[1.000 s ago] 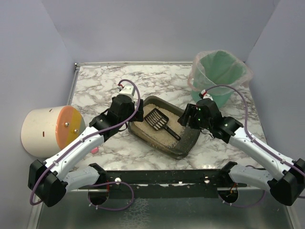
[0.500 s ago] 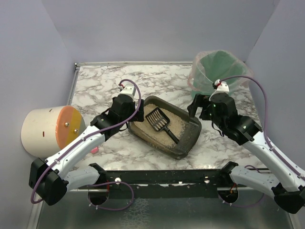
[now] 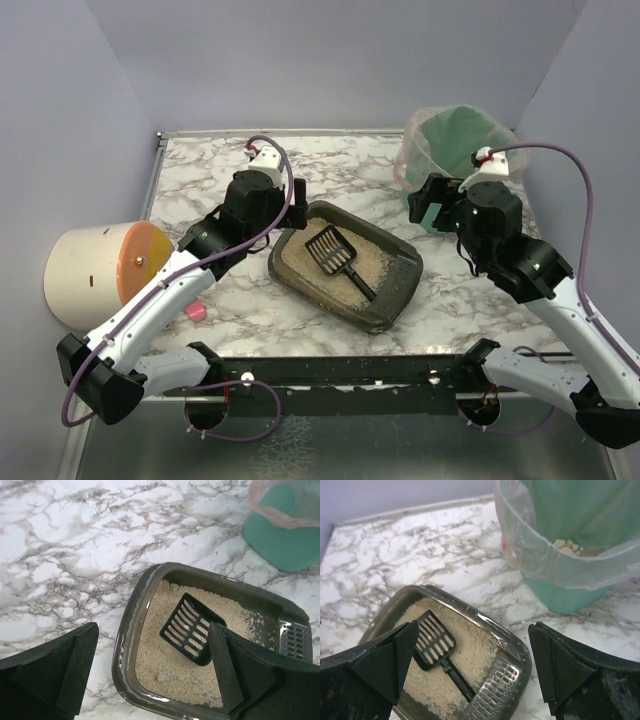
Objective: Clean the litter box
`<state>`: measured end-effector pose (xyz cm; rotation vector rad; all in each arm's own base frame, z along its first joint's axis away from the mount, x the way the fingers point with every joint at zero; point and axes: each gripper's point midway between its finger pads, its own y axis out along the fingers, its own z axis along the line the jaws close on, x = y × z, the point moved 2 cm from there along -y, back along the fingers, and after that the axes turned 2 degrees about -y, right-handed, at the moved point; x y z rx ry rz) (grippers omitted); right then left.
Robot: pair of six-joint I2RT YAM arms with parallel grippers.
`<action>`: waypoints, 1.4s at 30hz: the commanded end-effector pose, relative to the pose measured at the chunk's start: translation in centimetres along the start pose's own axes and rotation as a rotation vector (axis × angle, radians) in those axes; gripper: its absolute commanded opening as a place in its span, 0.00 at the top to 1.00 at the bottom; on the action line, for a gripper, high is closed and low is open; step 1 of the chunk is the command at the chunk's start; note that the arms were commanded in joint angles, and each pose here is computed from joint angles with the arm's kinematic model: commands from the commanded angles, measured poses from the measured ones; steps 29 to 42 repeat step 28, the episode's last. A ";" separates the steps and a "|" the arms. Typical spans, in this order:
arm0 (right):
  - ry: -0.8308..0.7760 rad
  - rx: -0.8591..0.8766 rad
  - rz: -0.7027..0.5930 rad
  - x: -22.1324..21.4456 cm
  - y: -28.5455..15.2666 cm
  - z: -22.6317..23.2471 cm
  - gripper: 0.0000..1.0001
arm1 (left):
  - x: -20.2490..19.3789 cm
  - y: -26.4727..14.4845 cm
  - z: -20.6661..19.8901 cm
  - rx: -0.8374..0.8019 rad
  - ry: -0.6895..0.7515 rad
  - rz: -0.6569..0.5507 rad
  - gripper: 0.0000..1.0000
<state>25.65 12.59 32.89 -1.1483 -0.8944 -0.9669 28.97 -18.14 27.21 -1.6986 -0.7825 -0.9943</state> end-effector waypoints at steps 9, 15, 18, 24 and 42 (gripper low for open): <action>-0.044 0.179 -0.170 7.5 -2.2 3.2 0.00 | 10.8 -4.3 -4.1 -0.179 -0.031 -0.241 0.01; -0.033 0.282 -0.265 9.5 -3.3 4.6 0.00 | 14.0 -7.4 -8.3 -0.443 -0.046 -0.323 0.01; -0.011 0.318 -0.317 10.7 -4.6 4.7 0.00 | 14.9 -9.2 -9.8 -0.563 -0.028 -0.367 0.01; 0.000 0.383 -0.400 11.9 -8.3 3.8 0.00 | 15.6 -11.0 -10.1 -0.614 -0.016 -0.415 0.01; 0.013 0.349 -0.392 11.9 -9.6 2.5 0.00 | 15.4 -11.0 -9.9 -0.605 -0.014 -0.407 0.01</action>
